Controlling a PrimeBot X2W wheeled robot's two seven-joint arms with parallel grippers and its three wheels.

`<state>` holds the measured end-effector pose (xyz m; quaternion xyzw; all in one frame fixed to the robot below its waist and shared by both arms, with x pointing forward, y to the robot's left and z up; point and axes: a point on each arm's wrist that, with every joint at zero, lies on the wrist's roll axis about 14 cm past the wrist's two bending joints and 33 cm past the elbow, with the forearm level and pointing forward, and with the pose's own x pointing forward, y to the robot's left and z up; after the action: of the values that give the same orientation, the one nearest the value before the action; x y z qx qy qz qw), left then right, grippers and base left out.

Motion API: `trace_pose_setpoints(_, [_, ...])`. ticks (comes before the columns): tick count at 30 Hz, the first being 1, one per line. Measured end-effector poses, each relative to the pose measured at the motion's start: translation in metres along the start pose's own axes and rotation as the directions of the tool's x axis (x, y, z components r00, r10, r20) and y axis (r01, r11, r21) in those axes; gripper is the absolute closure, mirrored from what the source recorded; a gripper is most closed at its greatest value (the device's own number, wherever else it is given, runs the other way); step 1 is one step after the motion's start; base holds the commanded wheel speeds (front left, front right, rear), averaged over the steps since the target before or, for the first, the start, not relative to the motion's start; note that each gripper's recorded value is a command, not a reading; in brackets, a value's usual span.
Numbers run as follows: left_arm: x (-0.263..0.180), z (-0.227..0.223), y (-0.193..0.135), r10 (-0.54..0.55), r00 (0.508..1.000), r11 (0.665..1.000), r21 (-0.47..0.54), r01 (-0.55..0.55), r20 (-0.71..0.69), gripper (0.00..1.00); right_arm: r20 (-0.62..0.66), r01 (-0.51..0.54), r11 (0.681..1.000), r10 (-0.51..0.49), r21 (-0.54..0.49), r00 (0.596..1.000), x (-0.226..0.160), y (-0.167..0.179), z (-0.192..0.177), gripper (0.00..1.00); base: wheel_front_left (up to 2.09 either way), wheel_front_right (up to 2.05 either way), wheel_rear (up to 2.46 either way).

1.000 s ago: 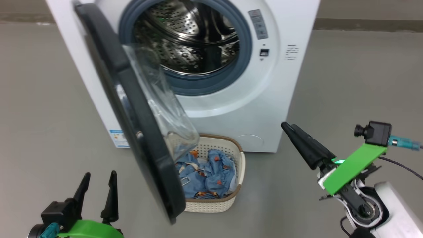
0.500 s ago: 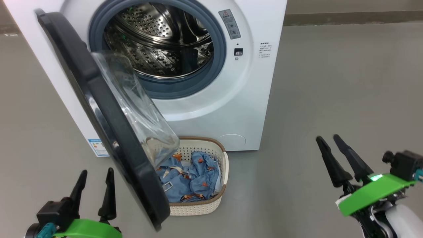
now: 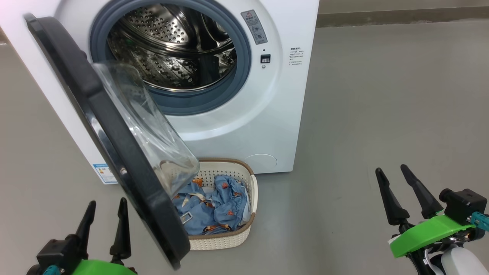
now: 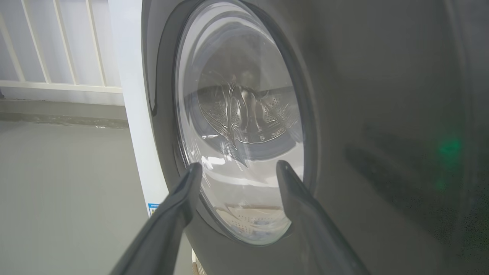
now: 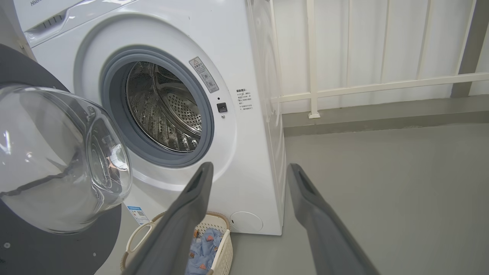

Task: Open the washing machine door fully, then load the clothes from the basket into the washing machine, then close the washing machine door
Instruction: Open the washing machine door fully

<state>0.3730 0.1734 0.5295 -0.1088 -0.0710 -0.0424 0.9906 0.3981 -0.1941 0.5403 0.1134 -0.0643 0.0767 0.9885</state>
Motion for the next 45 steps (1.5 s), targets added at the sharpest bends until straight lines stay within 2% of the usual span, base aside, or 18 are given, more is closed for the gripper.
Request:
trace_pose_setpoints(7, [-0.0006, 0.0006, -0.0013, -0.001, 1.000, 1.000, -0.002, 0.001, 0.003, 0.00, 0.011, 0.034, 0.999, -0.034, -0.033, 0.999, -0.0022, -0.0034, -0.0009, 0.00, 0.00, 0.00, 0.00])
trace_pose_setpoints(45, [-0.0007, 0.0014, -0.0014, -0.001, 1.000, 1.000, 0.003, 0.001, 0.005, 0.00, 0.011, 0.024, 0.999, -0.024, -0.039, 1.000, -0.0025, 0.0014, -0.0015, 0.00, 0.00, 0.00, 0.00])
